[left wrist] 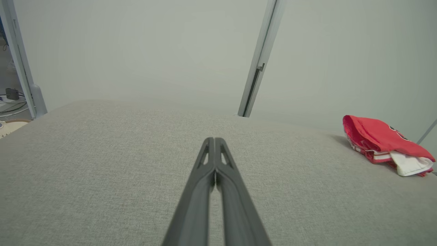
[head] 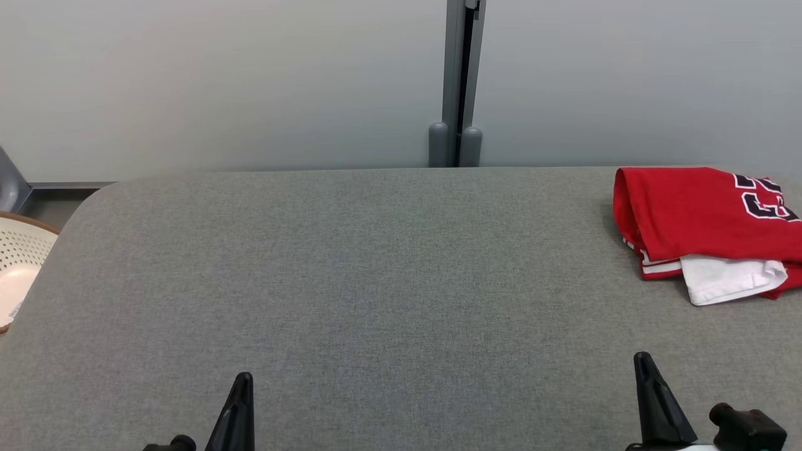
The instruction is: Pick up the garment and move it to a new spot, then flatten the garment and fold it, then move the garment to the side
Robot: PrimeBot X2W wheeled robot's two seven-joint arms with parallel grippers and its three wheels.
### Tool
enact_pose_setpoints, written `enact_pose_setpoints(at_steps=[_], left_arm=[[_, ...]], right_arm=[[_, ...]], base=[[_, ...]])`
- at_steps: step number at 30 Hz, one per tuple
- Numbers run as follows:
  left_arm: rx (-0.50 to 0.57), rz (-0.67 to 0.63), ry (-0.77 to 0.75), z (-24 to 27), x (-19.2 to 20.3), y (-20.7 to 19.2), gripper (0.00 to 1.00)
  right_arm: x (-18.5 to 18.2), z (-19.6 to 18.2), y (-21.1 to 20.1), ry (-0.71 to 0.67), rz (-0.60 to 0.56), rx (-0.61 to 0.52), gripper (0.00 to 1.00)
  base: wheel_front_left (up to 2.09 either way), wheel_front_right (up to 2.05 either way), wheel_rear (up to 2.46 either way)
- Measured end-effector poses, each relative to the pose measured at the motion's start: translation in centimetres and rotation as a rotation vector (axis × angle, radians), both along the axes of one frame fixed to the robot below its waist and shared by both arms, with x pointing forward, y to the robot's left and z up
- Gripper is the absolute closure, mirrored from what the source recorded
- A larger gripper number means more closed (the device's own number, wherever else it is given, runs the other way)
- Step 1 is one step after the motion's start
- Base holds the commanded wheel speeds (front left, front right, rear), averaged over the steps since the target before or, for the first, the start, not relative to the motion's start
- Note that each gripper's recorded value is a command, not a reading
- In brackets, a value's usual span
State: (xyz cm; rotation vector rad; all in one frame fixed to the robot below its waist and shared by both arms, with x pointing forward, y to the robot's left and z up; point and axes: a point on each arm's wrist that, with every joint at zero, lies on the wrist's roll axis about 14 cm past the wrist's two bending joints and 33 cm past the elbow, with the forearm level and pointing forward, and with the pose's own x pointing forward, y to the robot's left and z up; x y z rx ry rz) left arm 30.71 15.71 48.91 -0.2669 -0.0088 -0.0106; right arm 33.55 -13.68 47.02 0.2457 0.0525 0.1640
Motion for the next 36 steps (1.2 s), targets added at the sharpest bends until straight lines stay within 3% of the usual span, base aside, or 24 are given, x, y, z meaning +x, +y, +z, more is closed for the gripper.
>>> enact_pose_setpoints(at_steps=[36], left_arm=[[-0.538,0.05,0.079,-0.7,3.1,2.3,1.0]], right_arm=[[2.3,0.9,-3.1,0.082,-0.141,0.54,1.0]], base=[[0.0,0.0,0.0]])
